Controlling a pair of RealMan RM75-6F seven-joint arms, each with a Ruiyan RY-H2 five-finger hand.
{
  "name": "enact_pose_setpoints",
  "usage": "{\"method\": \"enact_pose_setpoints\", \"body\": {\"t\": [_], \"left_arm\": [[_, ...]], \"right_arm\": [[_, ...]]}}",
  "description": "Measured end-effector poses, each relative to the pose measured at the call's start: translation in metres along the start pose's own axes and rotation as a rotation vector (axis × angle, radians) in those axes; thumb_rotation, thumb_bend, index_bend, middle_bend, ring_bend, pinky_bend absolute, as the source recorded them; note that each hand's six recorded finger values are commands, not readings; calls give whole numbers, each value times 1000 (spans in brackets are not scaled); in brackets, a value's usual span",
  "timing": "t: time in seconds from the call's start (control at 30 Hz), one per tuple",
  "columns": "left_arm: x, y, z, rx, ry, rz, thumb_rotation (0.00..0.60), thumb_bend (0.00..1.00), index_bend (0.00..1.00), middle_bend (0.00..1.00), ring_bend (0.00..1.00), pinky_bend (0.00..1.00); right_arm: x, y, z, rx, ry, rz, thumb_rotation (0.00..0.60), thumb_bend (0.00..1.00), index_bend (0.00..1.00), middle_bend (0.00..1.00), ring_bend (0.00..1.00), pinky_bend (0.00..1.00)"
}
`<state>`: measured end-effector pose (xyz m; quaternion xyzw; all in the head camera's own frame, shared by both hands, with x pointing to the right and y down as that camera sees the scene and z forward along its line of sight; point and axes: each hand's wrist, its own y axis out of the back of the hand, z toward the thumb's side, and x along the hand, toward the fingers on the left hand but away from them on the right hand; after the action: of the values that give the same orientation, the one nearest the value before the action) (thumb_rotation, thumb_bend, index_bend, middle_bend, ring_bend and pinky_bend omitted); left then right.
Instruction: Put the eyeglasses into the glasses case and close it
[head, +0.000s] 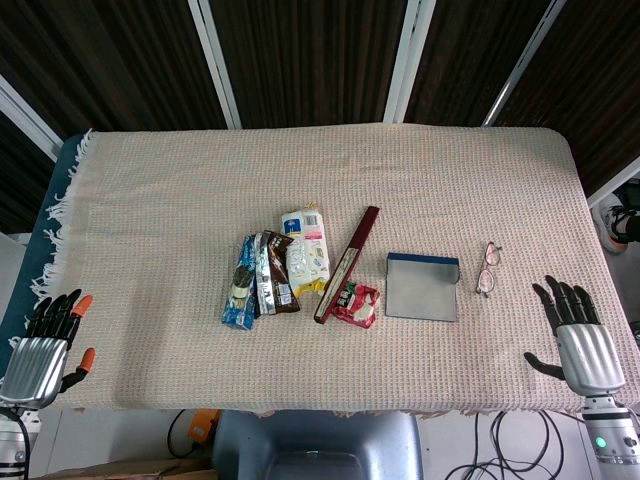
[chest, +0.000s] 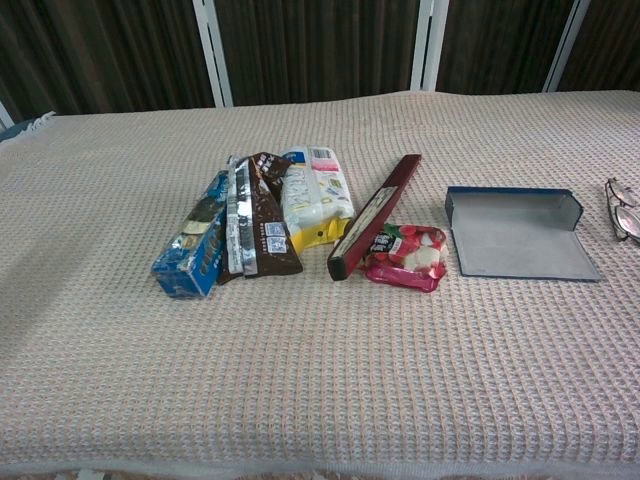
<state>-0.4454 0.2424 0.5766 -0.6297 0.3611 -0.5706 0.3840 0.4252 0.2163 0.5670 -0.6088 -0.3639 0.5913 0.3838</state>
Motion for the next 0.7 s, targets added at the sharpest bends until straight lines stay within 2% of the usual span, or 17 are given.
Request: {"method": "enact_pose_setpoints", "body": {"t": [0.23,0.47,0.57,0.7], "left_arm": [[3,0,3,-10,-10,-1,600,399,0,0,0,21],[5,0,2,-12,-5,0,600,399,0,0,0,21],[7,-1,3,-9,-3,-3,600,399,0,0,0,22],[7,-2,5,-7,-4,-10,600,399,0,0,0,21]], "right_arm": [[-13,-6,-10,22,-34,35,600,252,0,0,0,0],[-55,-14,-24,154,-11,105,600,269,72,0,0,0],[-77,-16,-24,244,17,140,600,333,95,0,0,0],[-106,-18,-15,366,83,173,600,536,169,0,0,0]]}}
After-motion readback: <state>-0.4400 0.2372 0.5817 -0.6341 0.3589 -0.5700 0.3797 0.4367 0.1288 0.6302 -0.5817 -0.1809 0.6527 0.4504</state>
